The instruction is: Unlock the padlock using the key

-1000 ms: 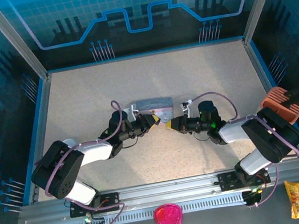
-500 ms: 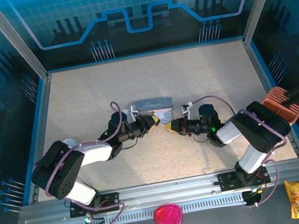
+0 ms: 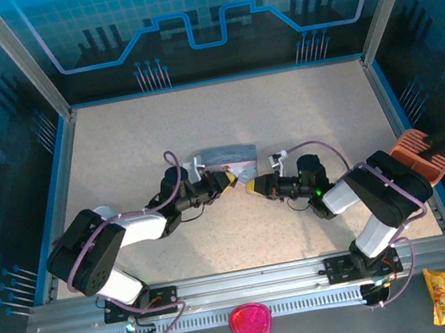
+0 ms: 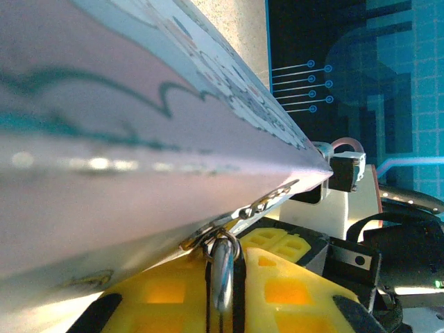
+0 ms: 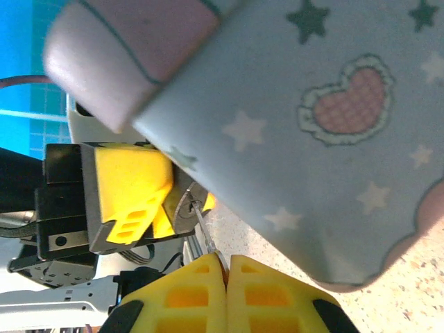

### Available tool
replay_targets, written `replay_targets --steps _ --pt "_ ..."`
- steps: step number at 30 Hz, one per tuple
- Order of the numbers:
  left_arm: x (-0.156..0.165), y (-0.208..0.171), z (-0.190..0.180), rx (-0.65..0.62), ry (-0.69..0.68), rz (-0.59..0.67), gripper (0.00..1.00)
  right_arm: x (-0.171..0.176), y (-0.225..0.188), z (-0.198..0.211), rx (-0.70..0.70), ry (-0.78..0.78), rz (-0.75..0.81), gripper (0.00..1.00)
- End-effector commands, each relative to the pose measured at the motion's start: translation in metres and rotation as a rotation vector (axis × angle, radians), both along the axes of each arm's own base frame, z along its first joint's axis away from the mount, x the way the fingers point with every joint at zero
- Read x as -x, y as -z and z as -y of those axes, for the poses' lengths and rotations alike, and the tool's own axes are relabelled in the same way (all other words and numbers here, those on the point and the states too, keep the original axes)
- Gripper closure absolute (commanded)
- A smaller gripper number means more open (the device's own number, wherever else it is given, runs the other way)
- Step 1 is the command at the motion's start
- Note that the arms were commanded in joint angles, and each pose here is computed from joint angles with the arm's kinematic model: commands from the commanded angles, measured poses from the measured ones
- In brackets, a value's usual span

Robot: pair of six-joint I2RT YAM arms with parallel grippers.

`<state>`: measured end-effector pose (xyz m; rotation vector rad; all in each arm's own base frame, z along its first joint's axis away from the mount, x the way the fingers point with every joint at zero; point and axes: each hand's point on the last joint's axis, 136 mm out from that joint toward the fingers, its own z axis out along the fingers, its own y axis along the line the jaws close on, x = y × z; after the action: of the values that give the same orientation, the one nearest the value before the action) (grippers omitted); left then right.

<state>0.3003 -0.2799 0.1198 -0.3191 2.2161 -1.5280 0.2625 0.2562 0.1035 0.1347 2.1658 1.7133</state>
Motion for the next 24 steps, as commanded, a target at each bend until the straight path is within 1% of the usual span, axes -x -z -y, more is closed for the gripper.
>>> replay_targets --steps 1,24 --pt "-0.003 -0.013 -0.001 0.026 0.012 0.058 1.0 0.002 -0.01 -0.004 -0.036 -0.025 0.038 1.0" --pt "-0.006 -0.028 0.007 0.064 0.037 0.077 1.0 0.005 -0.003 -0.005 0.007 -0.033 0.028 1.0"
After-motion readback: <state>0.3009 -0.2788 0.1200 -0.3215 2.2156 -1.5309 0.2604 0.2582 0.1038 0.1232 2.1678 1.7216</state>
